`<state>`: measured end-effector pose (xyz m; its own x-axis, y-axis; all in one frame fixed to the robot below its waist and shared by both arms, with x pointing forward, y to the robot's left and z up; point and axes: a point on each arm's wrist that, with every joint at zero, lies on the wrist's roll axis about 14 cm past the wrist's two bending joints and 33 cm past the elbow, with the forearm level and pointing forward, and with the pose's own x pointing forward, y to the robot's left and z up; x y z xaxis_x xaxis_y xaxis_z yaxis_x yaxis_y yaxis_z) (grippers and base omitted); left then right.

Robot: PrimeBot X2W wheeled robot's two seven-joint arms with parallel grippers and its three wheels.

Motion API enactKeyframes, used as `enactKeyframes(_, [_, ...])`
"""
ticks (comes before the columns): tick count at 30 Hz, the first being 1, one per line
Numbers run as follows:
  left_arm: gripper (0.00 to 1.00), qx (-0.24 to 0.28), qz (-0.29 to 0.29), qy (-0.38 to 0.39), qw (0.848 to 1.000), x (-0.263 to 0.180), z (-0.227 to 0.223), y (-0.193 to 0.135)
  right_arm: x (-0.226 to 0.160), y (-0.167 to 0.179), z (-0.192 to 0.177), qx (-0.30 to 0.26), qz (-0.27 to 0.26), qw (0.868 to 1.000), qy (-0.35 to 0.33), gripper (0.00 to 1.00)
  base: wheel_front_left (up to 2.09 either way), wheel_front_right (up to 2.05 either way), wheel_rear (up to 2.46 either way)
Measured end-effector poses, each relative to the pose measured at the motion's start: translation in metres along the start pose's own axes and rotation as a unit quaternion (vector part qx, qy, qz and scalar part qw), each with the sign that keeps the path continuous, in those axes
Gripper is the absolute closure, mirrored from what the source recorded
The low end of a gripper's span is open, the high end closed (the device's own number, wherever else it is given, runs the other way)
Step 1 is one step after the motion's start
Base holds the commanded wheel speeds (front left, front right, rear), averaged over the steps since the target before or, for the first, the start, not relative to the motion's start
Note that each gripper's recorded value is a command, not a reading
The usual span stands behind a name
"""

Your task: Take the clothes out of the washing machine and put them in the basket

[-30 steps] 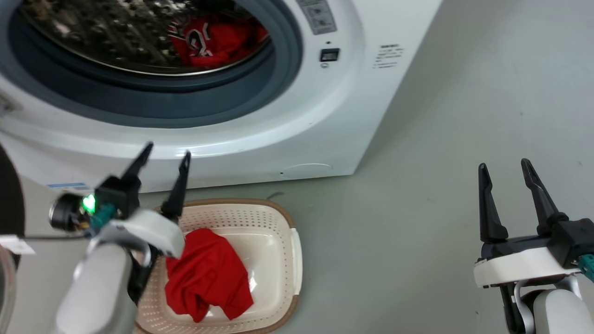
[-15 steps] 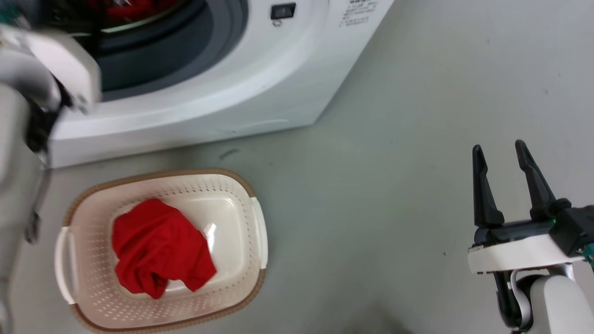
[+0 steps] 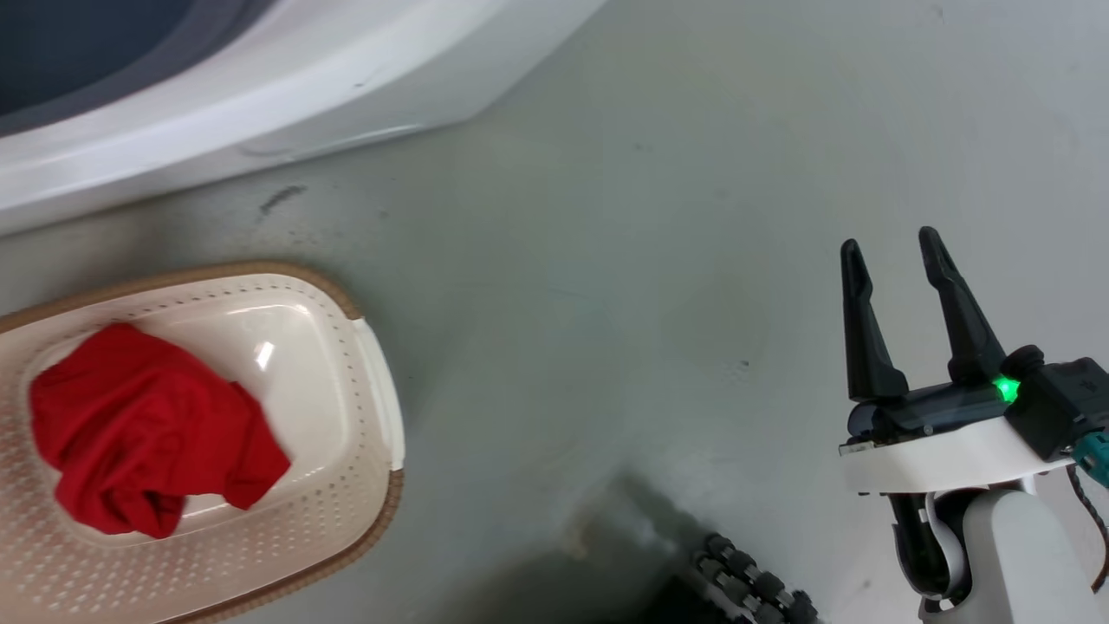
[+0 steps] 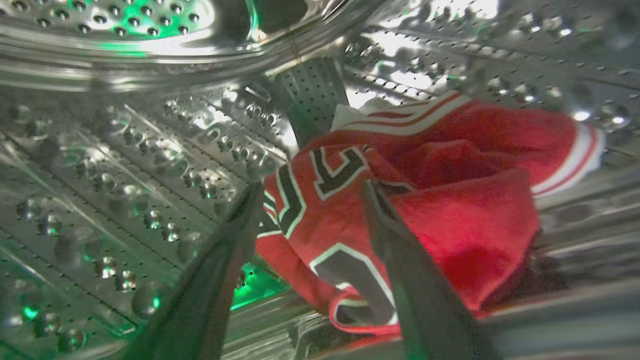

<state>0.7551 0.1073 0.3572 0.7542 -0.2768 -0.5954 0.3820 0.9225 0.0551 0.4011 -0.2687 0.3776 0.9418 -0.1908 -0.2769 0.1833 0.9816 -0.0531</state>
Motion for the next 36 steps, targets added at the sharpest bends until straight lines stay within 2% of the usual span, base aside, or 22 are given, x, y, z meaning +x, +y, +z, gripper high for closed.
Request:
enactKeyframes(6, [0.0,-0.021,-0.015,0.059,0.998,0.034,-0.027,-0.013,-0.003,-0.008,-0.011,-0.006,-0.014,1.0,0.021,0.0,0.0,0.0,0.0])
enactKeyframes(12, [0.0,-0.031,-0.021,0.097,0.995,0.049,-0.051,-0.021,-0.004,-0.014,-0.017,-0.012,-0.023,0.999,0.031,0.0,0.0,0.0,0.0])
enactKeyframes(13, [0.07,-0.033,-0.022,0.103,0.994,0.05,-0.053,-0.021,-0.004,-0.014,-0.017,-0.012,-0.023,0.999,0.031,0.0,0.0,0.0,0.0])
enactKeyframes(14, [0.83,-0.032,-0.023,0.105,0.994,0.05,-0.054,-0.022,-0.004,-0.014,-0.017,-0.012,-0.023,0.999,0.031,0.0,0.0,0.0,0.0])
enactKeyframes(15, [1.0,-0.031,-0.023,0.105,0.994,0.05,-0.054,-0.022,-0.004,-0.014,-0.018,-0.011,-0.023,0.999,0.032,0.0,0.0,0.0,0.0])
enactKeyframes(22, [1.0,-0.029,-0.015,0.069,0.997,0.048,-0.043,-0.015,-0.001,-0.012,-0.014,-0.008,-0.019,0.999,0.025,0.0,0.0,0.0,0.0])
enactKeyframes(28, [1.0,-0.021,-0.015,-0.033,0.999,0.031,-0.002,-0.015,0.006,-0.011,0.001,-0.016,-0.014,1.0,0.0,0.0,0.0,0.0,0.0])
enactKeyframes(36, [1.0,-0.026,-0.015,-0.146,0.989,-0.013,0.024,-0.019,0.011,-0.005,0.027,-0.027,0.0,0.999,-0.043,0.0,0.0,0.0,0.0])
